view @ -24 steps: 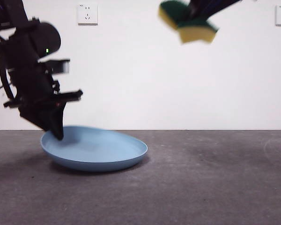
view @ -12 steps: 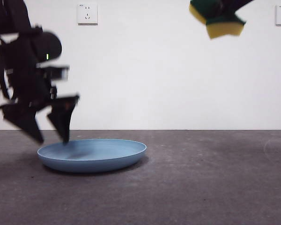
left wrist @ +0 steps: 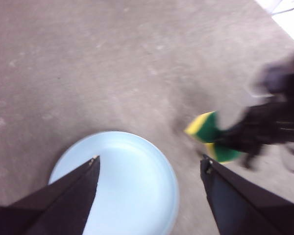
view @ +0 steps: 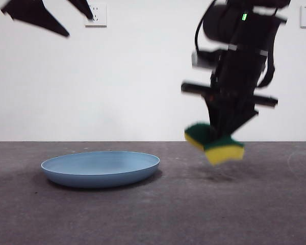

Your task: Pick up the plate,pick up the cloth,clean the plate with the cloth

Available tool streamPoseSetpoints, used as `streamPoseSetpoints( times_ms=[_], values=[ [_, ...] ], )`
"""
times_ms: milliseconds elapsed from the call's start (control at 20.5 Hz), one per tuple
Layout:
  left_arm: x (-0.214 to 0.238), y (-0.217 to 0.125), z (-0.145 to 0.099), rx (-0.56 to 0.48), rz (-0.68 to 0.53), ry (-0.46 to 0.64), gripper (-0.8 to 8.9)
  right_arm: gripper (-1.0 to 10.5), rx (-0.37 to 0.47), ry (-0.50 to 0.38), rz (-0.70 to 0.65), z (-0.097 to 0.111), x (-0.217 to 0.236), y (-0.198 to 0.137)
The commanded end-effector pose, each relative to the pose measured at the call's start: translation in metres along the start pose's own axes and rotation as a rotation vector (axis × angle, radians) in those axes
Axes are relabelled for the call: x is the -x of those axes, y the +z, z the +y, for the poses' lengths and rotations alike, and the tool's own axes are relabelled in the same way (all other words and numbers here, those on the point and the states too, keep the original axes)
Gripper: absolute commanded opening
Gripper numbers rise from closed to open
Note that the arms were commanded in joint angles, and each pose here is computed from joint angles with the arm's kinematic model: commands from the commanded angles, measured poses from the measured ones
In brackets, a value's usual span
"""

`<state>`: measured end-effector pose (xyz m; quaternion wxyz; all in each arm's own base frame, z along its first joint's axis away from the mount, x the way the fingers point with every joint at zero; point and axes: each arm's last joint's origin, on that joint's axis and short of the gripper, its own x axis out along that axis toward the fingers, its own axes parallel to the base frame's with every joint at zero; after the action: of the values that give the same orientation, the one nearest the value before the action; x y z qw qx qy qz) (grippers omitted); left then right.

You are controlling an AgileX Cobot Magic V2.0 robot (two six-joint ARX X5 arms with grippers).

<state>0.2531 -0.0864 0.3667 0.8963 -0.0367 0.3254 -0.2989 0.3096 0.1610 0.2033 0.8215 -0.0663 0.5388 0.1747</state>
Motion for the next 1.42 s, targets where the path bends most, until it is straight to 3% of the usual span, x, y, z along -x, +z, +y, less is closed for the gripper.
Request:
streamPoseSetpoints(
  times_ms=[49, 147, 391, 635, 928, 977, 1075, 1124, 1417],
  values=[
    [0.016, -0.005, -0.007, 0.000, 0.012, -0.007, 3.46, 0.1, -0.010, -0.006, 0.052, 0.000, -0.016, -0.004],
    [0.026, -0.008, -0.011, -0.003, 0.016, -0.007, 3.46, 0.3, -0.010, -0.008, 0.065, -0.001, -0.019, -0.005],
    [0.030, -0.011, -0.012, 0.003, 0.030, -0.003, 3.46, 4.7, -0.009, -0.011, 0.064, -0.001, -0.019, -0.005],
    [0.030, -0.011, -0.012, -0.005, 0.032, 0.000, 3.46, 4.8, -0.006, -0.015, 0.058, -0.001, -0.016, -0.004],
    [0.030, -0.011, -0.012, -0.051, 0.030, -0.001, 3.41, 4.7, -0.002, 0.004, -0.044, 0.001, 0.039, -0.004],
    [0.030, -0.011, -0.012, -0.053, 0.030, -0.001, 3.17, 4.2, -0.001, 0.009, -0.075, 0.001, 0.054, -0.006],
    [0.030, -0.011, -0.012, -0.077, 0.031, -0.001, 0.52, 1.3, 0.005, 0.020, -0.143, 0.002, 0.086, -0.011],
    [0.030, -0.011, -0.012, -0.081, 0.031, -0.001, -0.12, 0.1, 0.013, 0.025, -0.182, 0.002, 0.101, -0.014],
    [0.050, -0.011, -0.018, -0.118, -0.036, 0.058, -0.08, -0.1, 0.034, 0.061, -0.524, 0.001, 0.199, -0.043]
  ],
)
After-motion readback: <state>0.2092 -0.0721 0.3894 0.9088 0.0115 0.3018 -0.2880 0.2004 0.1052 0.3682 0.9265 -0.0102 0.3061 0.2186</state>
